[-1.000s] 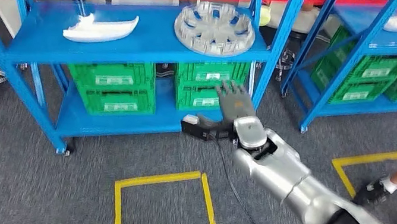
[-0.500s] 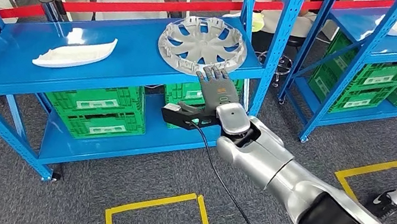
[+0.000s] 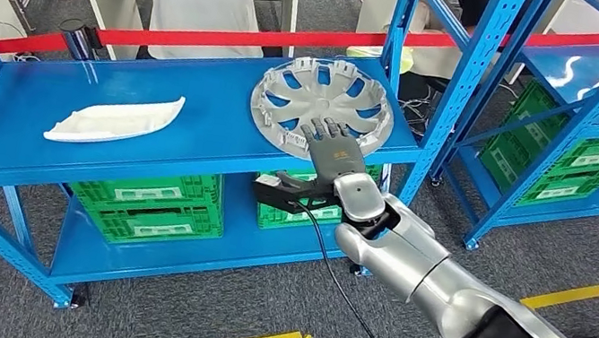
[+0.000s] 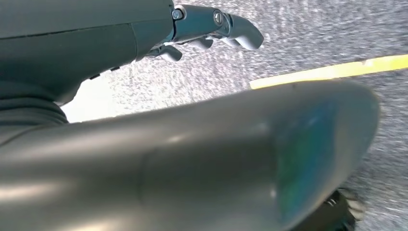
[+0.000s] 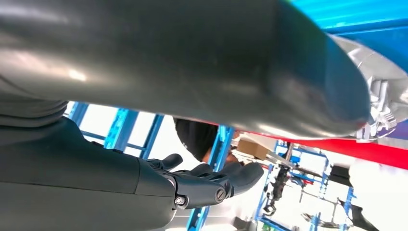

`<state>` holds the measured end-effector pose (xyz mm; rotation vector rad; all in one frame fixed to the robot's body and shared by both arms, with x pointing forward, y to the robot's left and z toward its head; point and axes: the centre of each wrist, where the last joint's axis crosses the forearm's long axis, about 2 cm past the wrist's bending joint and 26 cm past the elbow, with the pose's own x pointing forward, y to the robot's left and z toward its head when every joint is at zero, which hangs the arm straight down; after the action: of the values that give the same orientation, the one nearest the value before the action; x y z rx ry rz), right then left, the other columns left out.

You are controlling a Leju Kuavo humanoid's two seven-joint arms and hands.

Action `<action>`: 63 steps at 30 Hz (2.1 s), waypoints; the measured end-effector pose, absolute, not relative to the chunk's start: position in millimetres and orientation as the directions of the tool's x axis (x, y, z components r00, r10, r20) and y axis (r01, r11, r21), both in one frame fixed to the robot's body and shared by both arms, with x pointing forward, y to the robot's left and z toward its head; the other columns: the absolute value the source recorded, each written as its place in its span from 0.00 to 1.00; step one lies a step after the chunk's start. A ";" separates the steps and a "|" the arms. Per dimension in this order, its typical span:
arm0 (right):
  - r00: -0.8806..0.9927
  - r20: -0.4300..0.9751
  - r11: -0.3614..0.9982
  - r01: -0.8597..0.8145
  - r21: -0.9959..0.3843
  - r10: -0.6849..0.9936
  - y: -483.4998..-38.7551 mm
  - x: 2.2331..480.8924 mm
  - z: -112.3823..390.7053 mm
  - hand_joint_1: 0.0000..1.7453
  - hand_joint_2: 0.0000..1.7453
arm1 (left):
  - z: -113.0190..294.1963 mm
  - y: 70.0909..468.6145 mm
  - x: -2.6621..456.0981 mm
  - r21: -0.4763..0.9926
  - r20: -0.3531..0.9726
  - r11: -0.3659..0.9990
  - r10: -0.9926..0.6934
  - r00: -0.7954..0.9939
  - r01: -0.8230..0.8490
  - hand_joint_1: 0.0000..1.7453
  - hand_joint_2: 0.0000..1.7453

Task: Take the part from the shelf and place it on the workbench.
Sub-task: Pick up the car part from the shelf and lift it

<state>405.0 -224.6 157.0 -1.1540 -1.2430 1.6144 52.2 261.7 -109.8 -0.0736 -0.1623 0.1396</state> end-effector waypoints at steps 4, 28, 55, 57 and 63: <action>-0.324 -0.190 -0.212 -0.031 -0.977 0.927 -228.2 403.6 162.7 0.00 0.00 | -109.7 262.6 53.1 -0.080 0.158 0.988 0.142 0.977 -0.130 0.00 0.00; -0.282 -0.094 -0.139 -0.144 -0.980 0.955 -240.9 368.9 125.5 0.00 0.00 | -109.7 262.0 52.5 -0.078 0.163 0.988 0.148 0.976 -0.136 0.00 0.00; -0.195 0.022 -0.038 -0.298 -0.954 0.981 -250.6 356.1 111.4 0.00 1.00 | -109.4 261.8 54.9 -0.075 0.170 0.989 0.142 0.975 -0.131 0.00 0.00; -0.193 0.027 -0.034 -0.306 -0.951 0.981 -250.7 355.2 110.3 0.00 1.00 | -109.4 261.9 54.7 -0.073 0.170 0.989 0.143 0.975 -0.132 0.00 0.00; -0.192 0.053 -0.012 -0.322 -0.947 0.980 -247.5 354.0 109.2 0.48 1.00 | -109.4 262.0 54.8 -0.073 0.170 0.989 0.142 0.975 -0.131 0.00 0.00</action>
<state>354.0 -247.5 109.2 -0.8469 -1.1092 1.4740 54.8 262.0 -109.4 -0.0611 -0.1762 0.1379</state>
